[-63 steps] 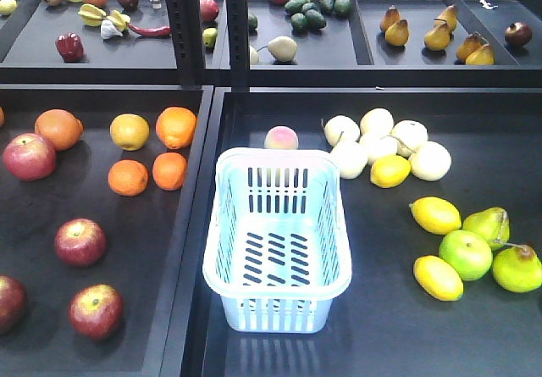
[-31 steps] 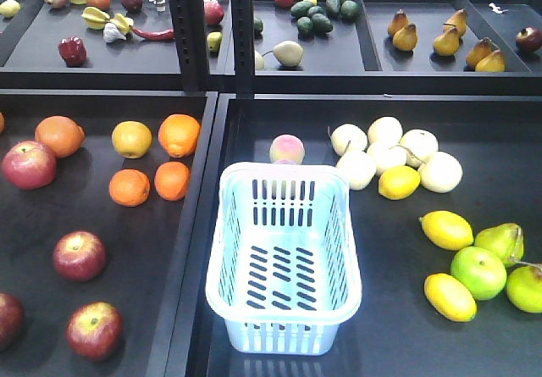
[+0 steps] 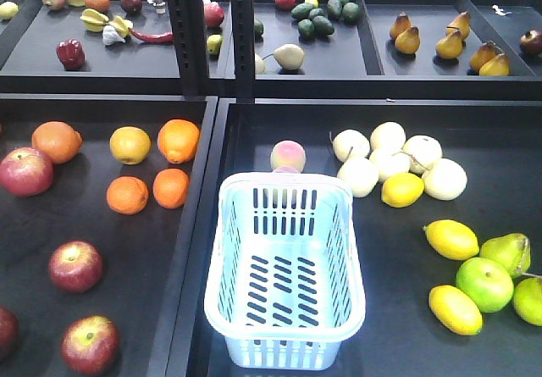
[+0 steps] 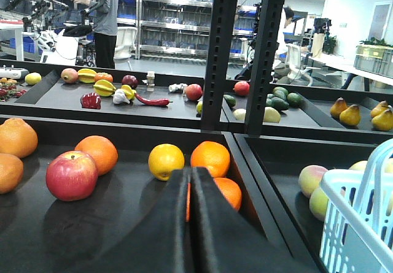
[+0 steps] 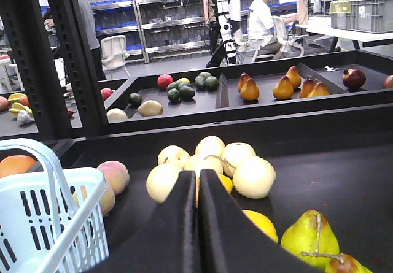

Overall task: Pick three apples into basket with both arms
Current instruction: 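Stop the base in front of the light-blue basket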

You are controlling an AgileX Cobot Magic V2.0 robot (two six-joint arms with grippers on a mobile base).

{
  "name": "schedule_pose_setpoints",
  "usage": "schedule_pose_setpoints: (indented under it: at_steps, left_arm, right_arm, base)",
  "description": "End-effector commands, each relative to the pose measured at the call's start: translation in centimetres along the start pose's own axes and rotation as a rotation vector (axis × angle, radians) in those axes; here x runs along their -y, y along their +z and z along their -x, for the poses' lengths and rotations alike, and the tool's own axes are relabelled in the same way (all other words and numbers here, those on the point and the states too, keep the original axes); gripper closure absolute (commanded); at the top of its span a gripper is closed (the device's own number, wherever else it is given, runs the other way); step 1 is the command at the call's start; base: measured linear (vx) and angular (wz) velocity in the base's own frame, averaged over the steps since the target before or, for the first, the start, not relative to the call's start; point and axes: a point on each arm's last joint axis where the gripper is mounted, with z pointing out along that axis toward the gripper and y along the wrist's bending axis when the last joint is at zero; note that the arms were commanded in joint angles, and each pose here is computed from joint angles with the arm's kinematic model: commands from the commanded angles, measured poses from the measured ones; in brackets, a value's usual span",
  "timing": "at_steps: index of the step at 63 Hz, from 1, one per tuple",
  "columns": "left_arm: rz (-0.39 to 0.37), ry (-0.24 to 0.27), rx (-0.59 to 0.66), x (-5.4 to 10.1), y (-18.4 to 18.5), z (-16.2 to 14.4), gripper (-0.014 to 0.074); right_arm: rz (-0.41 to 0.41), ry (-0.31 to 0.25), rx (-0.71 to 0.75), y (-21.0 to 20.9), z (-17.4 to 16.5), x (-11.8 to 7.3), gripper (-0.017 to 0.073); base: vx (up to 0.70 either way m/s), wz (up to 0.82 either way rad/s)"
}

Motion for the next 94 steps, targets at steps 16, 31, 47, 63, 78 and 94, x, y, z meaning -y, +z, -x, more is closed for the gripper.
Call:
schedule_pose_setpoints:
  at_steps: [16, 31, 47, 63, 78, 94]
  left_arm:
    - [-0.003, -0.004, 0.114, 0.11, -0.26, 1.61, 0.0599]
    - [-0.003, -0.004, 0.114, 0.11, -0.26, 1.61, 0.0599]
    - [-0.003, -0.004, 0.114, 0.11, -0.26, 1.61, 0.0599]
    - [-0.003, -0.004, 0.114, 0.11, -0.26, 1.61, 0.0599]
    - [-0.003, -0.004, 0.114, 0.11, -0.26, 1.61, 0.0599]
    - [-0.003, -0.004, 0.114, 0.11, -0.26, 1.61, 0.0599]
  right_arm:
    - [0.009, -0.010, 0.070, -0.06, 0.31, -0.08, 0.0564]
    - [0.009, -0.010, 0.070, -0.06, 0.31, -0.08, 0.0564]
    - [0.009, -0.010, 0.070, -0.06, 0.31, -0.08, 0.0564]
    - [0.009, -0.010, 0.070, -0.06, 0.31, -0.08, 0.0564]
    - [0.009, -0.010, 0.070, -0.06, 0.31, -0.08, 0.0564]
    - [0.009, -0.010, 0.070, -0.06, 0.31, -0.08, 0.0564]
  base:
    - [0.02, 0.01]
    - [0.02, 0.00]
    - [0.02, 0.00]
    - [0.00, 0.00]
    - [0.00, 0.00]
    - [0.00, 0.00]
